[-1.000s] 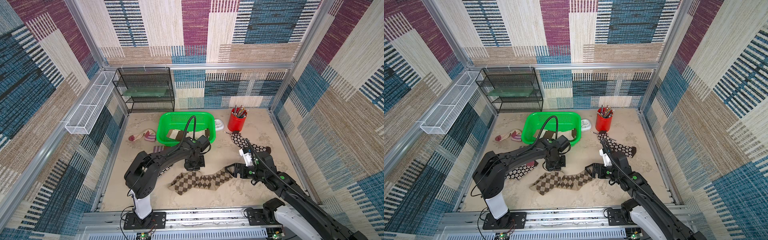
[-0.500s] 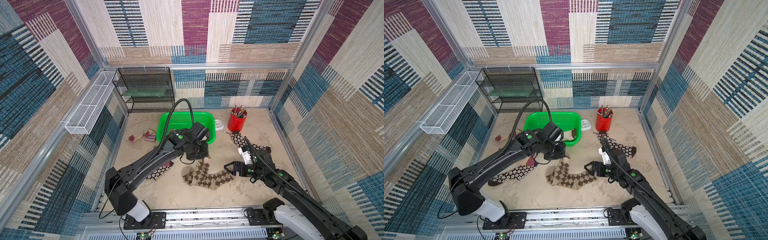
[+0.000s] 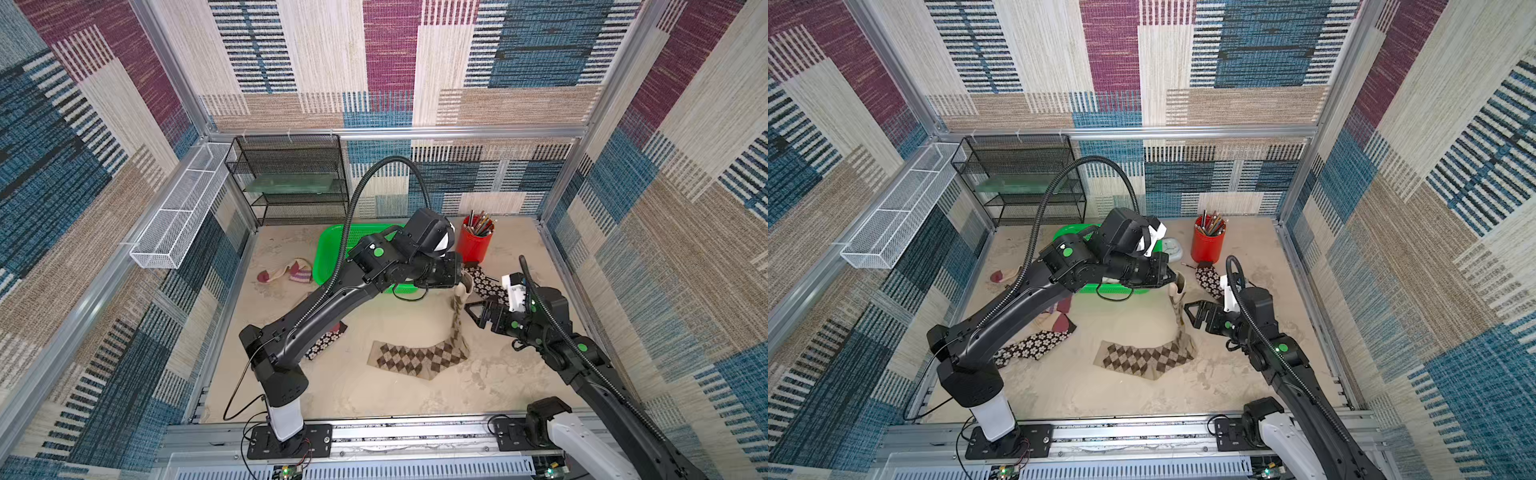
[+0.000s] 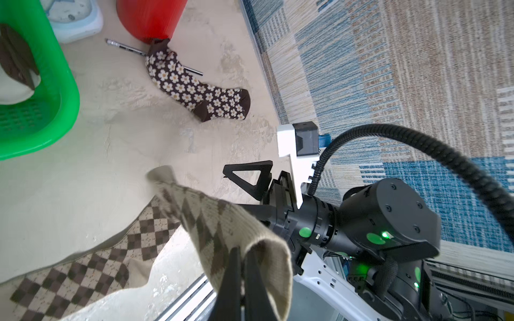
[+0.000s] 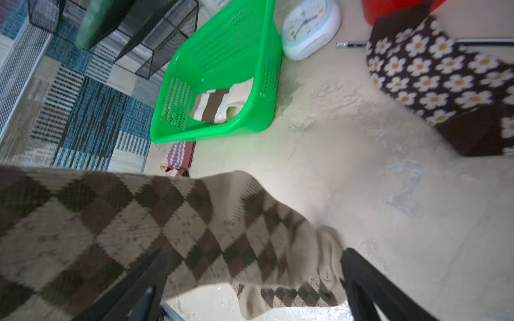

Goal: Place the socks together as a pair
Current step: Flatten out the sock.

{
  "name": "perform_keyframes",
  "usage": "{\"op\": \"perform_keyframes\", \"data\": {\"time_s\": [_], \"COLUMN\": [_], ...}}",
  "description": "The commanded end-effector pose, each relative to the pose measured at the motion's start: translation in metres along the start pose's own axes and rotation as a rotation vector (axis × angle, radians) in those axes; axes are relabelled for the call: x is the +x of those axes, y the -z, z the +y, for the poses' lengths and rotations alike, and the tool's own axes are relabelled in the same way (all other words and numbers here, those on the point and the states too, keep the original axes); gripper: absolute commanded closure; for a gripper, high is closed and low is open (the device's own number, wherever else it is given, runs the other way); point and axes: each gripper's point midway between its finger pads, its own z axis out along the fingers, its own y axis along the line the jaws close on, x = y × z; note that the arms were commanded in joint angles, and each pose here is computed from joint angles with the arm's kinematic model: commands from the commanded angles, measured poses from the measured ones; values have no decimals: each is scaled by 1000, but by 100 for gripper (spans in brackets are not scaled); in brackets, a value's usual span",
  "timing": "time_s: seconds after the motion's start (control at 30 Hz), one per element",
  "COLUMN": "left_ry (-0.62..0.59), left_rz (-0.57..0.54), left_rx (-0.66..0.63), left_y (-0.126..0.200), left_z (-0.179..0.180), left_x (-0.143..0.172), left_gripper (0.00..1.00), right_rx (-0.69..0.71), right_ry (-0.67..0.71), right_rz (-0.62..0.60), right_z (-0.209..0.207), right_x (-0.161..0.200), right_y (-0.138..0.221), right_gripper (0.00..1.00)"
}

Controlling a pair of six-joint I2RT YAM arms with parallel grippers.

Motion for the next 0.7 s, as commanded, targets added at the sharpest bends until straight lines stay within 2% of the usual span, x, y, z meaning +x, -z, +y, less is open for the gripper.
{"op": "perform_keyframes", "data": {"time_s": [0.0,0.1,0.27,0.4,0.53,0.67], "left_ry": [-107,-93,147,249,311,313], "left_rz": [52,74,19,-12,-14,-19], "left_rx": [28,15,-77,-156,-166,-157], "left_y": [-6,-21,-29,-22,-21,-18], "left_z": [0,27,125,181,206,206], "left_x": [13,39,96,144,172,175], "left_gripper": [98,97,97,95,95,95], "right_rx": [26,26,-18,3,21,45], "right_ry": [7,-5,-21,-46,-85,-100], "right_rz": [-47,-29,44,103,178,237], "right_z": [-4,-9,-13,-26,-38,-44], "right_x": [-9,-2,20,39,60,72], "right_y": [7,5,-6,-13,-21,-27], "right_gripper": [1,1,1,1,2,4]}}
